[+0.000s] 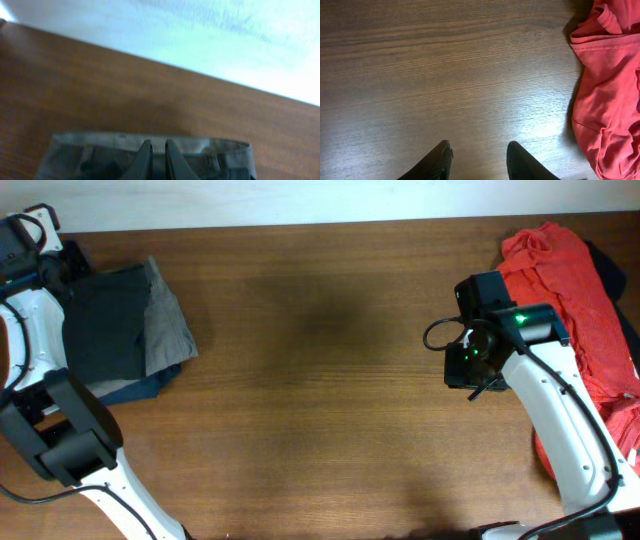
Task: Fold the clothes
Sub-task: 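Place the folded sweatshirt on top of the trouser stack with the left gripper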
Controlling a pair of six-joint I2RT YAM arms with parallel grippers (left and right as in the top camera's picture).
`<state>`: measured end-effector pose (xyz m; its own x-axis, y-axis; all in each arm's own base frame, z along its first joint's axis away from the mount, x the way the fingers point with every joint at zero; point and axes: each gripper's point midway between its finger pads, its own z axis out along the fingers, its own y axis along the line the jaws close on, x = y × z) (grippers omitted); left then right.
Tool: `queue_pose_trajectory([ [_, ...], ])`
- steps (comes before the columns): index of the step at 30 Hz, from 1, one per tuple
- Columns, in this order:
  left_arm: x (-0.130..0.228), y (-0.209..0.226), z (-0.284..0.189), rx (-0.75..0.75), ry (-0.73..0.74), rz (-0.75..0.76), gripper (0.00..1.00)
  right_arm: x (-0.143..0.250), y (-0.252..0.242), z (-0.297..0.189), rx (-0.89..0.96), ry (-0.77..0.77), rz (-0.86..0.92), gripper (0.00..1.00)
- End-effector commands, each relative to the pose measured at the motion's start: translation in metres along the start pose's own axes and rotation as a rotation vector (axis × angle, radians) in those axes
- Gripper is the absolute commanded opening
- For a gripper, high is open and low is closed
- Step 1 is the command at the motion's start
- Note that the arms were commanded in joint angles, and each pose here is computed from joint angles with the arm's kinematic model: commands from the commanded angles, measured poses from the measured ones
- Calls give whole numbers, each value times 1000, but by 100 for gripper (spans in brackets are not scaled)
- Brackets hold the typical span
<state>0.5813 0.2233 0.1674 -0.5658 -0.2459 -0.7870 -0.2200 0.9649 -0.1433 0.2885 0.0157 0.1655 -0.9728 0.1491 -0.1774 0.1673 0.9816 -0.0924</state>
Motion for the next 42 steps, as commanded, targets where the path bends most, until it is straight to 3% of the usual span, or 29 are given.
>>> queue_pose_trajectory([
  [1,16,13,6,-14,50,-28,10,-2,-3,-6,-2,-22,18,41],
  [8,0,12,-24,-23,42,-33,10,-2,-5,-5,9,-20,17,41],
  [15,21,17,-34,-65,137,-55,10,-3,-6,-2,20,-12,15,41],
  [20,2,17,-35,-60,67,-40,11,-2,-6,-2,20,-11,15,42],
  [25,-12,4,-75,-46,66,-40,11,-3,-7,-2,27,-13,12,42],
  [30,13,21,-94,-176,184,-58,8,-3,-7,-2,26,-15,12,42],
  [42,75,37,-30,-174,315,-82,7,-2,-7,-2,27,-12,12,42],
])
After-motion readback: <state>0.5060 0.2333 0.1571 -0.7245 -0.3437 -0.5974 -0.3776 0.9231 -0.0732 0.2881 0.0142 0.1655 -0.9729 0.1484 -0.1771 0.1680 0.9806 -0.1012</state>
